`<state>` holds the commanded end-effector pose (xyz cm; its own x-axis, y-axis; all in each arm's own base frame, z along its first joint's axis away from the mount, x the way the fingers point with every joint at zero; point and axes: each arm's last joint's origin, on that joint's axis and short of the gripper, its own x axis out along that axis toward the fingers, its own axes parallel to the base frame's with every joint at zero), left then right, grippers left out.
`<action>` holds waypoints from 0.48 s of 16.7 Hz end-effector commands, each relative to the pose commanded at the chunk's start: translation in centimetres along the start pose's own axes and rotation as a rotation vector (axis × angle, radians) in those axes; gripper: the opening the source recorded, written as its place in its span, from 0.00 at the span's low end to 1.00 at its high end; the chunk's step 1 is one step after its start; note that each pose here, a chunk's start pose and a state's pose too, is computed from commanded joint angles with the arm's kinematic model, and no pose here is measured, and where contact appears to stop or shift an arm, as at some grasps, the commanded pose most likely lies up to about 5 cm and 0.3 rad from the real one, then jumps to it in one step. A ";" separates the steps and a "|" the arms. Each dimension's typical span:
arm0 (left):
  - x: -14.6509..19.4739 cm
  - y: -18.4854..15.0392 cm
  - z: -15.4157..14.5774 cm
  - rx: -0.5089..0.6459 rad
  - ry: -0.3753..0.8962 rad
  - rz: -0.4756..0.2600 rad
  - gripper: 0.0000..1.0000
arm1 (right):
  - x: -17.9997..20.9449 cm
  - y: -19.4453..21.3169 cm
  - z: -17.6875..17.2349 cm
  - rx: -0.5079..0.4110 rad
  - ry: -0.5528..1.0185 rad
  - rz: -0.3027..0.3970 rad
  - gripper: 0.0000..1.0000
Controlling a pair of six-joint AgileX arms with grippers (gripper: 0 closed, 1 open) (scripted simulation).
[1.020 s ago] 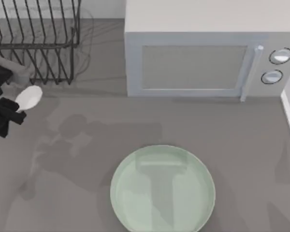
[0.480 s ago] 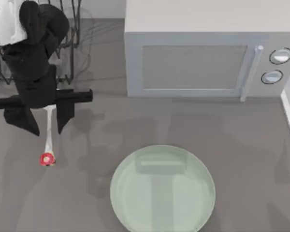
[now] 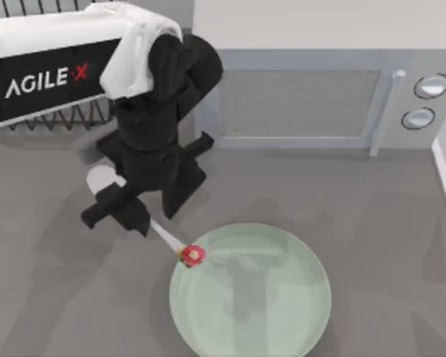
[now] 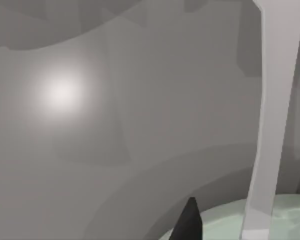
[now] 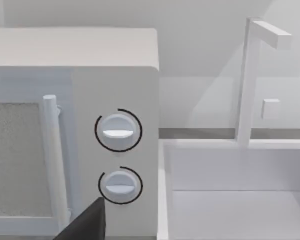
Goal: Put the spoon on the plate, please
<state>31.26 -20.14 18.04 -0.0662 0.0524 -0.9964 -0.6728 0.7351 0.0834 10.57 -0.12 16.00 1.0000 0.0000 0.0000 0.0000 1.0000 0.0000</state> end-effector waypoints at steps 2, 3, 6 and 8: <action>0.1 -0.9 -2.3 -0.152 -0.009 -0.005 0.00 | 0.0 0.0 0.0 0.000 0.000 0.000 1.00; 0.1 -1.2 -3.4 -0.225 -0.012 -0.010 0.00 | 0.0 0.0 0.0 0.000 0.000 0.000 1.00; 0.1 -1.9 -6.6 -0.425 -0.019 -0.028 0.00 | 0.0 0.0 0.0 0.000 0.000 0.000 1.00; 0.1 -2.1 -8.4 -0.541 -0.020 -0.042 0.00 | 0.0 0.0 0.0 0.000 0.000 0.000 1.00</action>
<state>26.48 -27.38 17.89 -0.0207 0.0469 -0.9987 -0.9581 0.2844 0.0333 10.57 -0.12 16.00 1.0000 0.0000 0.0000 0.0000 1.0000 0.0000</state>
